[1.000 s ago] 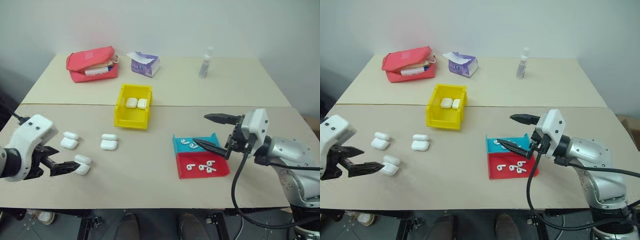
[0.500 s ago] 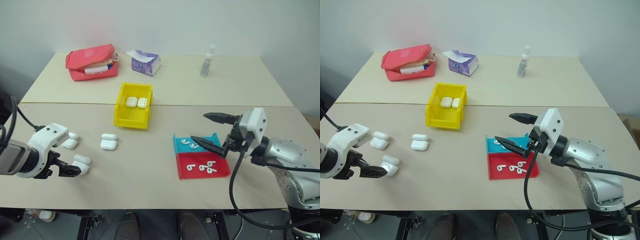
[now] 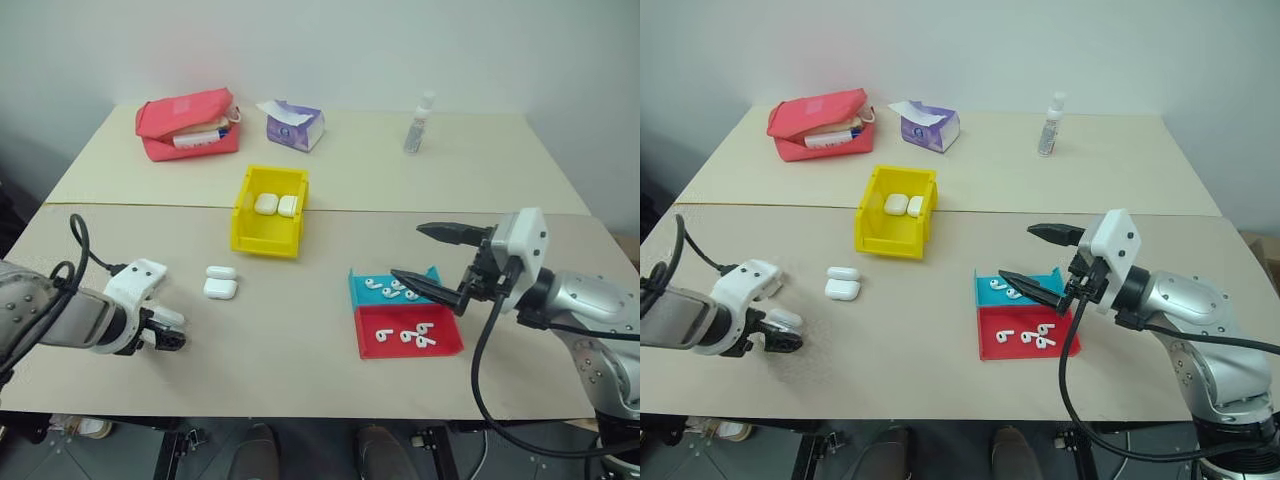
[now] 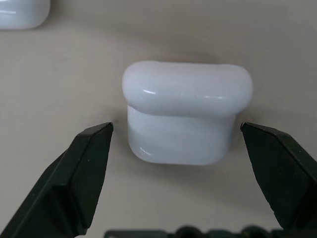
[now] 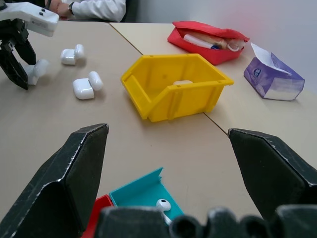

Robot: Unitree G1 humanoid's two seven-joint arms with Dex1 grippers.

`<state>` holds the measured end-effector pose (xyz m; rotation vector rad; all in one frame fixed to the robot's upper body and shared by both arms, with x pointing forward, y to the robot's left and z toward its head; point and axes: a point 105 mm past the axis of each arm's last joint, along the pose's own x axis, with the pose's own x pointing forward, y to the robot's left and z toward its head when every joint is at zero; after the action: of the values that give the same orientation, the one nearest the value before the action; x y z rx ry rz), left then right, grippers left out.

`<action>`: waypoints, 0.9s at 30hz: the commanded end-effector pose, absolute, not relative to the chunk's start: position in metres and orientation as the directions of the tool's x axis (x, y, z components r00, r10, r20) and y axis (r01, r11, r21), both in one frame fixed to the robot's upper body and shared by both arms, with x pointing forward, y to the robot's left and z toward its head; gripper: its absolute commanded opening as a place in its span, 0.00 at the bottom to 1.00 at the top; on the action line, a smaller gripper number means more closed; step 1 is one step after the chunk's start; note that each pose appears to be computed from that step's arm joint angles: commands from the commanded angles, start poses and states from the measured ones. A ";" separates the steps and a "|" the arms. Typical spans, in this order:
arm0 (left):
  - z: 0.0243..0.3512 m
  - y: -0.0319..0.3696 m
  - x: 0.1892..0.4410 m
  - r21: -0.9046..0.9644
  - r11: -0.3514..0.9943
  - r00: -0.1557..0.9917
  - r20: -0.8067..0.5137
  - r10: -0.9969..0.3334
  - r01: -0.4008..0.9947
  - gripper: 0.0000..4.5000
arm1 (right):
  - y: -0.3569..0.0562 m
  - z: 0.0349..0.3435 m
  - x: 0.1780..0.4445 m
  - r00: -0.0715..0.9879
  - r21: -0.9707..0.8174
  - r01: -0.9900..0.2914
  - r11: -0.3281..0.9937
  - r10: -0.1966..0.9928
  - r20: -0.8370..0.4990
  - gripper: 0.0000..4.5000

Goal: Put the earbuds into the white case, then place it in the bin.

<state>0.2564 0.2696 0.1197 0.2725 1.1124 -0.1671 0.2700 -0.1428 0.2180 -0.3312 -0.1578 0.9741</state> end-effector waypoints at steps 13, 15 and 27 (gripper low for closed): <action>0.120 0.266 0.248 0.141 0.939 0.386 -0.923 0.010 0.313 1.00 | -0.145 0.233 0.262 0.559 -0.388 -0.764 0.516 0.829 0.001 1.00; 0.118 0.266 0.248 0.142 0.940 0.382 -0.924 0.013 0.310 1.00 | -0.144 0.233 0.262 0.558 -0.388 -0.765 0.514 0.830 0.001 1.00; 0.115 0.265 0.253 0.152 0.947 0.412 -0.911 0.023 0.283 0.75 | -0.144 0.233 0.263 0.560 -0.395 -0.762 0.513 0.828 -0.005 1.00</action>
<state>0.2528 0.2579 0.1145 0.2862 1.1415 -0.2074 0.2673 -0.1433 0.2211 -0.3487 -0.1504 0.9700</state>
